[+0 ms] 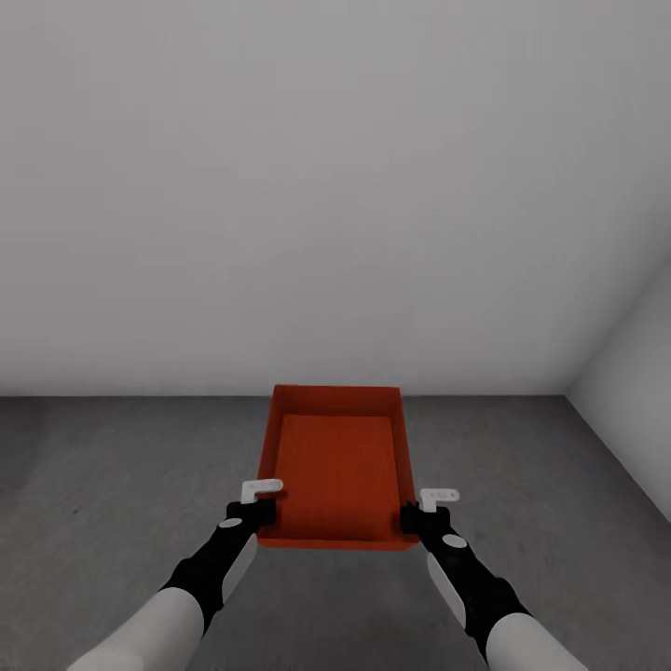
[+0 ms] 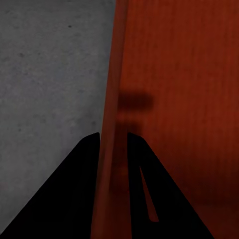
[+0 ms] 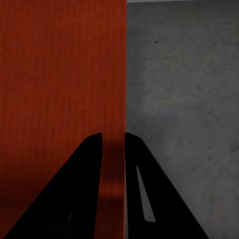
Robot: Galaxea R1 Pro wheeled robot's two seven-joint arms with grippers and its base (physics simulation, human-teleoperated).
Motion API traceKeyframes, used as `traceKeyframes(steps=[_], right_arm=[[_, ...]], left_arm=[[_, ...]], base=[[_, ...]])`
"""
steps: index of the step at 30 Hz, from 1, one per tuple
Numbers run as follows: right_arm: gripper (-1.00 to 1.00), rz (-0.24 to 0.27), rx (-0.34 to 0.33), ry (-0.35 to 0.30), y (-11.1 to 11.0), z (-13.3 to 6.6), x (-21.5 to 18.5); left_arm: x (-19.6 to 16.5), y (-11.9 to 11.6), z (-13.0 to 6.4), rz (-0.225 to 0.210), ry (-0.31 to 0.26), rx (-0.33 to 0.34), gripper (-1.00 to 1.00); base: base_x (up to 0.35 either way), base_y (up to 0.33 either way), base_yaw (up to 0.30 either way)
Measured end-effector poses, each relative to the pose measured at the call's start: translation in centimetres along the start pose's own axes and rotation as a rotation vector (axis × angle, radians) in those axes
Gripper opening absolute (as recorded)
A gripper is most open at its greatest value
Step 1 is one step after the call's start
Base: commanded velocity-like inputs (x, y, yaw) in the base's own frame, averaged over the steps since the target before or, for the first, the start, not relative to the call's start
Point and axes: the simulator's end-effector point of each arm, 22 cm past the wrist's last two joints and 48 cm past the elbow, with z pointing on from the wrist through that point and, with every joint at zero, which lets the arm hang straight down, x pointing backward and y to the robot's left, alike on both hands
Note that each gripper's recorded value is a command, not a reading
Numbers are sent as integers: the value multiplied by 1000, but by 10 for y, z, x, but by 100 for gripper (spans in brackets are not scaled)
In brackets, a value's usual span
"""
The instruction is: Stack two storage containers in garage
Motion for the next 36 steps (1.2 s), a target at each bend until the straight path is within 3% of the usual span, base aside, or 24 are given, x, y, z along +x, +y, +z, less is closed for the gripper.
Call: traceKeyframes(steps=[36], right_arm=[[-100,2,2,58,-1,11,33]], left_arm=[[32,2,14,4,58,-4,-100]], base=[[-10,0,0]])
